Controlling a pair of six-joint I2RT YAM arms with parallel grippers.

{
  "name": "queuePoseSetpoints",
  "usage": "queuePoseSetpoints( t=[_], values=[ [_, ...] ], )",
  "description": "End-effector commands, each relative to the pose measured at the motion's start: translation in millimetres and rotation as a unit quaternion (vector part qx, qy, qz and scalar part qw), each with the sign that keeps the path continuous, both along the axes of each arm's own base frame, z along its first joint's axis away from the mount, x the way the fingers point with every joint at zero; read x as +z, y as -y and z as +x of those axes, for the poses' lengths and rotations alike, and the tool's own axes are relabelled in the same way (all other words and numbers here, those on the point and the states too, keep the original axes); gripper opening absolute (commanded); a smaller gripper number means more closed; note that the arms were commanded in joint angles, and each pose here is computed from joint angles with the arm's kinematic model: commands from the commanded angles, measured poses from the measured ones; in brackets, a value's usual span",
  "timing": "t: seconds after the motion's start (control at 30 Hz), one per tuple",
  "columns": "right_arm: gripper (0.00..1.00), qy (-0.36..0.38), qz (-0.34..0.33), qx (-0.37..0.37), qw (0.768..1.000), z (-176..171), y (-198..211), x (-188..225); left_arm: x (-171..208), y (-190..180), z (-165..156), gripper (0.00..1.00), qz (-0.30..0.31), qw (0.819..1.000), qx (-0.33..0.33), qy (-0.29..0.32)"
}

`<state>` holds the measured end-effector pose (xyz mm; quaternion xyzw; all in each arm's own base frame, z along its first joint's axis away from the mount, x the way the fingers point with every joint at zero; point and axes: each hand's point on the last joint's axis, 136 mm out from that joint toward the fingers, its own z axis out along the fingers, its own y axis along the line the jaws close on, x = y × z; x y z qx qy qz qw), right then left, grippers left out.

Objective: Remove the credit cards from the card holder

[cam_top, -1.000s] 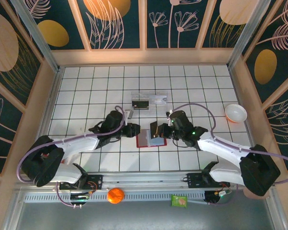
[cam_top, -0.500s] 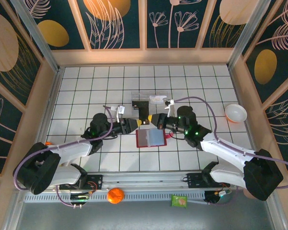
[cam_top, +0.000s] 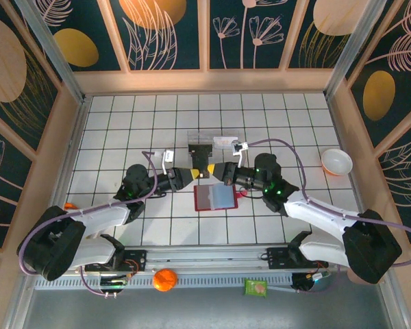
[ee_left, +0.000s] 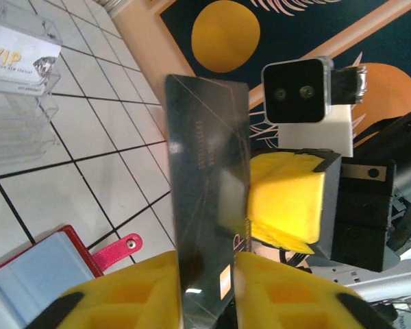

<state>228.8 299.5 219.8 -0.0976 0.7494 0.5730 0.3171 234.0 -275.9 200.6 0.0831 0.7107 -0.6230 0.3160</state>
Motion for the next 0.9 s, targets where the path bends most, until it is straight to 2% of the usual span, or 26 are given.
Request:
queuePoseSetpoints(
  t=[0.0,0.17,0.2,0.33,0.53,0.67,0.77,0.87],
  values=[
    [0.0,0.002,0.011,0.013,1.0,-4.6,-3.1,-0.5,24.5,-0.2,-4.9,0.18,-0.026,0.999,-0.014,0.042],
    [0.0,-0.015,-0.01,0.009,1.0,-4.0,-4.5,-15.0,23.1,2.1,-3.2,0.0,-0.016,0.999,-0.017,0.039],
    [0.0,-0.017,-0.016,0.005,1.0,-3.2,-3.4,-17.5,21.7,2.9,-1.4,0.0,-0.007,0.999,-0.016,0.04],
    [0.12,-0.018,-0.057,-0.015,0.998,-0.7,7.7,-27.5,10.7,5.2,6.9,0.0,0.054,0.998,-0.012,0.043],
    [0.13,-0.021,-0.098,-0.073,0.992,6.7,44.5,-37.7,0.4,-0.2,26.3,0.0,0.179,0.982,0.01,0.064],
    [0.13,-0.024,-0.095,-0.102,0.99,7.4,66.2,-38.2,3.9,-0.1,41.9,0.0,0.264,0.958,0.005,0.112],
    [0.13,-0.028,-0.09,-0.117,0.989,7.2,79.4,-39.9,2.0,-0.8,57.8,0.0,0.351,0.923,-0.017,0.156],
    [0.13,-0.029,-0.086,-0.111,0.99,0.0,81.7,-41.4,5.7,2.8,73.0,0.0,0.411,0.89,-0.053,0.191]
  ],
)
